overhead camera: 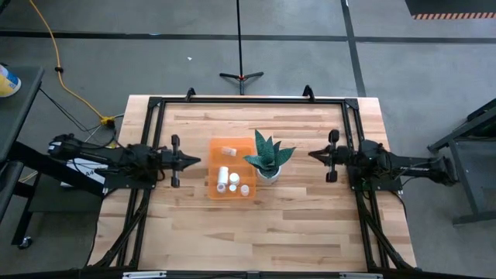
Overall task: Pick and place pill bottles into a basket
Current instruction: Return to Home Position
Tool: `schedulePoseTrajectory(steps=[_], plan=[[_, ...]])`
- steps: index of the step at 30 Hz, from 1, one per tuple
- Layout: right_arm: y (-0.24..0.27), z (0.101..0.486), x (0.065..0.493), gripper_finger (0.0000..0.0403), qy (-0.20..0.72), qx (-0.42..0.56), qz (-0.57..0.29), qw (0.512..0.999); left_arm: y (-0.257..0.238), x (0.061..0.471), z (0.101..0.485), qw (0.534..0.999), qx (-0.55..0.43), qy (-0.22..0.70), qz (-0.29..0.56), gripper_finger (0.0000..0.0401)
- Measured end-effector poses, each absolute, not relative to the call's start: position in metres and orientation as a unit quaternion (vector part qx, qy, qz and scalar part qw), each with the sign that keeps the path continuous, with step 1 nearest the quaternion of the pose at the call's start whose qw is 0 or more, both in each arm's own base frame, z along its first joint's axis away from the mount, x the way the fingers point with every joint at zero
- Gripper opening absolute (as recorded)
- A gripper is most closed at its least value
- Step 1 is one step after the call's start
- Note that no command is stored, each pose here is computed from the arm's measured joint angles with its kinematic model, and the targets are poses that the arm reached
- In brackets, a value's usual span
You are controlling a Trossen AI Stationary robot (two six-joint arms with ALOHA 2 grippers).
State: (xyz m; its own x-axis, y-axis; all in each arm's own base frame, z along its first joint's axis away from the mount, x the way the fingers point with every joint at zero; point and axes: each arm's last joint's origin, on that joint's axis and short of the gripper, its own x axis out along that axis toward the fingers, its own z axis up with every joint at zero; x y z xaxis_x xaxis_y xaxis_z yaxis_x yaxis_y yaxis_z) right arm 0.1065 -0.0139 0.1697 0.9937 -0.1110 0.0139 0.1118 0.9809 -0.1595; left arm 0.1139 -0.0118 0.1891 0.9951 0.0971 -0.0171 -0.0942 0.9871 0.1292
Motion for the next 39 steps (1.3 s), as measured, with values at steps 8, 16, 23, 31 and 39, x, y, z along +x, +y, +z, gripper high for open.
schedulePoseTrajectory(steps=[8, 16, 23, 31, 39], plan=[[-0.018, 0.172, 0.106, 0.0003, -0.017, -0.016, -0.02, 1.0, -0.012, 0.113, 0.186, 0.997, 0.064, 0.001, 0.036, 0.0022], [-0.019, 0.169, 0.105, 0.0003, -0.001, 0.001, -0.021, 1.0, -0.012, 0.112, 0.17, 0.996, 0.077, 0.002, 0.046, 0.0028], [-0.019, 0.17, 0.105, 0.0003, -0.006, 0.0, -0.021, 1.0, -0.011, 0.105, 0.175, 0.996, 0.076, -0.009, 0.036, 0.0022], [-0.017, 0.173, 0.105, 0.0003, -0.021, 0.004, -0.002, 1.0, -0.009, 0.096, 0.173, 0.997, 0.056, -0.015, 0.04, 0.0035], [-0.013, 0.173, 0.104, 0.0004, -0.023, 0.009, 0.068, 0.997, -0.011, 0.096, 0.171, 0.998, 0.061, -0.009, 0.01, 0.0031]])
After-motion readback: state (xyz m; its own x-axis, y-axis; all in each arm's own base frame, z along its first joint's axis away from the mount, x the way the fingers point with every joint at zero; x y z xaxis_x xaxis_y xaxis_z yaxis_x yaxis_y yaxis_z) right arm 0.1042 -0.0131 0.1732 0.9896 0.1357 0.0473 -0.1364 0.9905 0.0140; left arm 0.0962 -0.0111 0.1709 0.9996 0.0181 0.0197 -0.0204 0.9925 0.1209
